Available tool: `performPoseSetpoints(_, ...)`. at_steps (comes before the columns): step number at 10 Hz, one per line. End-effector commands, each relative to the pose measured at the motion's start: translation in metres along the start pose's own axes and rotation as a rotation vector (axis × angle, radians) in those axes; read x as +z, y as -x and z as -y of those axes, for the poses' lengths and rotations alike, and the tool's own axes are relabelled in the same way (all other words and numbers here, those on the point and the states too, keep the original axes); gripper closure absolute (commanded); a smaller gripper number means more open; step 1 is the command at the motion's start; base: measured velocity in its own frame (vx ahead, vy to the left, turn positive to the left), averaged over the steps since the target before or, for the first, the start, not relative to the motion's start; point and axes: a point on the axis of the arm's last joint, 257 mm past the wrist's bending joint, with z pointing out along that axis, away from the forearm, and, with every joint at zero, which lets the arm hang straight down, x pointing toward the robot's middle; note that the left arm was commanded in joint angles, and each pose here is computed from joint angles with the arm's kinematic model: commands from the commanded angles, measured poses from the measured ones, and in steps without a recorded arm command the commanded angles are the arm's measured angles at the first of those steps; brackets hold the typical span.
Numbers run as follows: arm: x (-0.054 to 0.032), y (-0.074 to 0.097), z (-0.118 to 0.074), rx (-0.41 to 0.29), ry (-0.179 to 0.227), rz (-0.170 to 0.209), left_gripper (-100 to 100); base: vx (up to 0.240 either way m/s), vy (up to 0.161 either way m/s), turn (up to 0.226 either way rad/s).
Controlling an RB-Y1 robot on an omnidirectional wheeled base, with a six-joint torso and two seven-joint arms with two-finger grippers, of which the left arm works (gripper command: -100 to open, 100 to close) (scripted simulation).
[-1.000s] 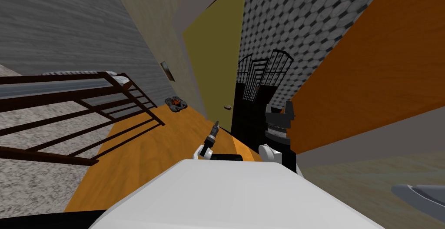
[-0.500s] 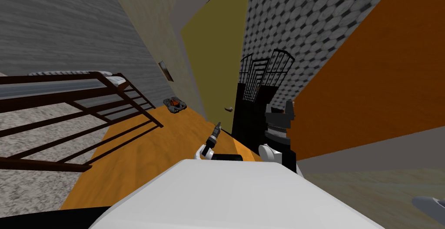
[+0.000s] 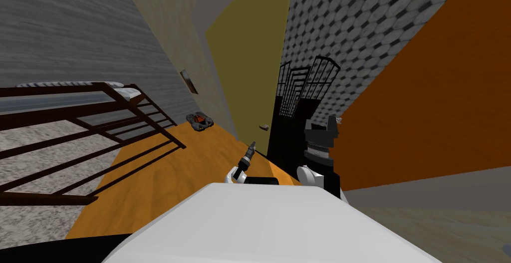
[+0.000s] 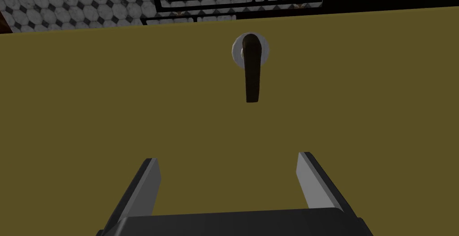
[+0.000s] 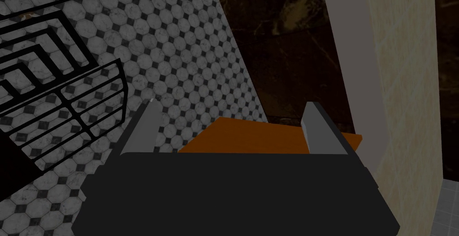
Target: Push the door open
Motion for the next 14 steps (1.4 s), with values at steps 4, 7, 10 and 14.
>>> performPoseSetpoints(4,0.0011,-0.019,-0.016,-0.016,0.027,-0.045,-100,0.103,0.042,-0.015)
performPoseSetpoints(7,0.0021,-0.033,-0.025,-0.028,0.044,-0.075,-100,0.138,0.060,-0.019)
performPoseSetpoints(10,0.0029,-0.046,-0.031,-0.039,0.058,-0.102,-100,0.131,0.048,-0.015)
performPoseSetpoints(14,-0.0013,-0.033,-0.035,-0.018,0.069,-0.093,-100,0.101,-0.031,-0.015)
